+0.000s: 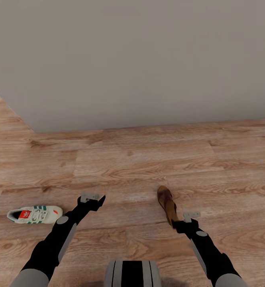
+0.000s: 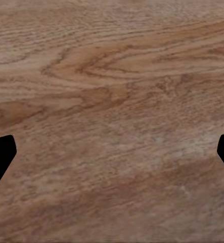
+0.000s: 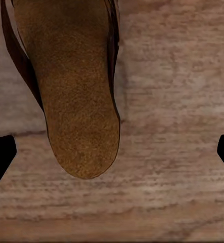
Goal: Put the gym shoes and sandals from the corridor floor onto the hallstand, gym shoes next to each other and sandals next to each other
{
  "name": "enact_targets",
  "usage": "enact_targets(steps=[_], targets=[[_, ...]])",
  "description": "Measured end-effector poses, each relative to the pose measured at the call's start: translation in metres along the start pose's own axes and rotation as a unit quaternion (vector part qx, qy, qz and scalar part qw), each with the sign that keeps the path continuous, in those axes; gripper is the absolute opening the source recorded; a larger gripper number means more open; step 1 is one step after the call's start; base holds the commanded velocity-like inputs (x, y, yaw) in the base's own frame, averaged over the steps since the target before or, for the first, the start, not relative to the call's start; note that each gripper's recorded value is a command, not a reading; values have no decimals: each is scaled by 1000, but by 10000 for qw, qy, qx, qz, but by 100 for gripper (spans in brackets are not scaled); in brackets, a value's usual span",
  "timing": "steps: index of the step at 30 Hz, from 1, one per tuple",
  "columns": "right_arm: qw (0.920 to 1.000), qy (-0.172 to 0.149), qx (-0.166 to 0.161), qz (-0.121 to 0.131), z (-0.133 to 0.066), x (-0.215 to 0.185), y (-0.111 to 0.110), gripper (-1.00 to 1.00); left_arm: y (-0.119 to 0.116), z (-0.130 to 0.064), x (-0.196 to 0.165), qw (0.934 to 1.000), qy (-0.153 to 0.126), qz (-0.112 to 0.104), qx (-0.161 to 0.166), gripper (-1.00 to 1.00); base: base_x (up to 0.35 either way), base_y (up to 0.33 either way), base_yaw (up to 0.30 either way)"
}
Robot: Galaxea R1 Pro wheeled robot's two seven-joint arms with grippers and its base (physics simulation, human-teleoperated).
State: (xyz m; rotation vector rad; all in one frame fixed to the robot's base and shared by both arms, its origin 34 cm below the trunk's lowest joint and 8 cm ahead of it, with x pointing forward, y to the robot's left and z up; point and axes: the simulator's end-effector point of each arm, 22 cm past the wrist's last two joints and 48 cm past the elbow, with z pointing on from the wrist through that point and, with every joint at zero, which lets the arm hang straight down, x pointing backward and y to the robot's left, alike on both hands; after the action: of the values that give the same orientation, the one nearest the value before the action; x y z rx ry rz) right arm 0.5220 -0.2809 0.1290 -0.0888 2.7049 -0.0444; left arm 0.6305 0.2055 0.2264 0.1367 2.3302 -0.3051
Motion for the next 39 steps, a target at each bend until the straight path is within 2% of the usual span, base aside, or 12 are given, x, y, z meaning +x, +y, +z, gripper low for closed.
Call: enact_targets(steps=[5, 16, 39], targets=[[9999, 140, -8, -2, 7, 15, 1, 100, 1, 5, 17, 9999, 137, -35, 4, 100, 0, 0, 67], [9997, 226, -15, -7, 11, 24, 2, 100, 2, 8, 28, 9997, 219, -57, 5, 100, 0, 0, 72], [9997, 263, -20, -9, 12, 29, 2, 100, 3, 9, 38, 9995, 314, -81, -5, 100, 66, 0, 11]])
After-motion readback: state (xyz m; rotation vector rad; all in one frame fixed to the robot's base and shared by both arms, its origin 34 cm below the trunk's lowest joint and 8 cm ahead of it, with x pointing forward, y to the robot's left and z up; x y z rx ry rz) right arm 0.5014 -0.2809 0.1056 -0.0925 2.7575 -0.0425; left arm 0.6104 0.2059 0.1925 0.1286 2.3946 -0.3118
